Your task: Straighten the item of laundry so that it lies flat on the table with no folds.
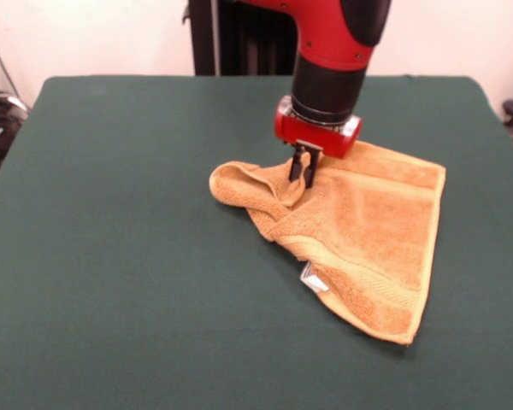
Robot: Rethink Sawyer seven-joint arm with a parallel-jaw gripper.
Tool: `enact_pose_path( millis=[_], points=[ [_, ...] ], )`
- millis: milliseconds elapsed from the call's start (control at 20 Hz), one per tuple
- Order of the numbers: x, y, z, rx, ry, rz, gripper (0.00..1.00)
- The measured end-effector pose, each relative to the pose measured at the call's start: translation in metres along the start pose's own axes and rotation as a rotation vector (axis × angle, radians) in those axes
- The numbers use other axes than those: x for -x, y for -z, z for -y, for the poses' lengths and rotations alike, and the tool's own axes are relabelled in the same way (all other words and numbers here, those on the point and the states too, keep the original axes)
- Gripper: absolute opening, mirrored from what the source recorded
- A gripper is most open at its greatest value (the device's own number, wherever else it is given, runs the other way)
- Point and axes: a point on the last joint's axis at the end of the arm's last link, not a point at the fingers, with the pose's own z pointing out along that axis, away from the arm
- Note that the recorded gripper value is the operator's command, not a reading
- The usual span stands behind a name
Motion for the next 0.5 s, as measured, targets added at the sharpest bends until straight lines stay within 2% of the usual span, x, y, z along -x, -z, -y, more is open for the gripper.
enact_pose_path(
  millis=[500],
  points=[
    [0.0002,0.0035,0.0000,0.000,-0.001,-0.011,0.00]
  ],
)
